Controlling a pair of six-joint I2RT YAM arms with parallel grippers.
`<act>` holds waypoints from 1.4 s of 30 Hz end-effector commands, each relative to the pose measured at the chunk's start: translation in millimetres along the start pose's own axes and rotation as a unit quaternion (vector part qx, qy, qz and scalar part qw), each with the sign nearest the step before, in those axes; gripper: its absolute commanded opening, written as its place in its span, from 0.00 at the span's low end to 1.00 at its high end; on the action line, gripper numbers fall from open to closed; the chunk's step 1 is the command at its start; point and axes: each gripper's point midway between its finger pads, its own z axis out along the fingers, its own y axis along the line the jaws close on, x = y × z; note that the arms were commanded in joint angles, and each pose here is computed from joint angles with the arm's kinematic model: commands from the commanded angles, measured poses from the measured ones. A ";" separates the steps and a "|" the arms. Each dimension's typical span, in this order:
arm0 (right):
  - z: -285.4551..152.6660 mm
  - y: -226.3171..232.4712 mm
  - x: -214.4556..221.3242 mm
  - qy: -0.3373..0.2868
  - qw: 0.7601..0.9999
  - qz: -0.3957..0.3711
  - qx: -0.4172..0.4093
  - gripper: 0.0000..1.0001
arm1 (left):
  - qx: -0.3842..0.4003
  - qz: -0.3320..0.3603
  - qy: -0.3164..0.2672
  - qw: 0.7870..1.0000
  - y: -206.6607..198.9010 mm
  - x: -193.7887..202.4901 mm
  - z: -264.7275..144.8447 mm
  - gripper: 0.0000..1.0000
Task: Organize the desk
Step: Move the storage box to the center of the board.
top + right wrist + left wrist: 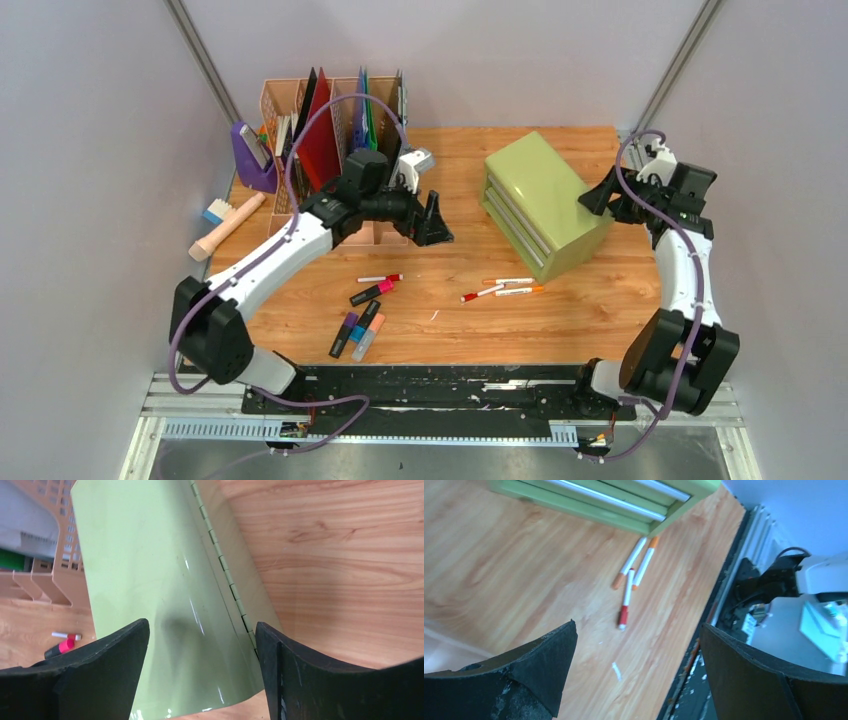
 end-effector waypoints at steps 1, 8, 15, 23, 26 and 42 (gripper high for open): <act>-20.1 34.6 26.7 0.021 0.998 -0.020 -0.051 0.78 | 0.063 -0.079 -0.035 0.994 -33.3 -28.6 33.6 0.99; -33.2 30.4 7.2 -0.013 0.998 -0.068 -0.010 0.78 | 0.101 -0.206 -0.038 0.973 -46.5 -41.9 90.5 0.94; -35.7 35.6 -20.7 -0.037 0.994 -0.099 -0.016 0.79 | 0.114 -0.289 -0.008 0.950 -30.9 -32.4 145.1 0.86; -26.7 40.7 -21.5 -0.032 0.993 -0.101 -0.049 0.80 | 0.138 -0.310 -0.039 0.940 -10.4 -30.6 187.7 0.89; -23.3 40.7 -15.6 -0.027 0.994 -0.093 -0.058 0.80 | 0.175 -0.296 -0.074 0.936 -10.8 -41.0 197.0 0.91; -18.9 54.9 -15.7 -0.026 0.990 -0.106 -0.089 0.80 | 0.267 -0.310 -0.155 0.899 -11.7 -61.7 211.1 0.94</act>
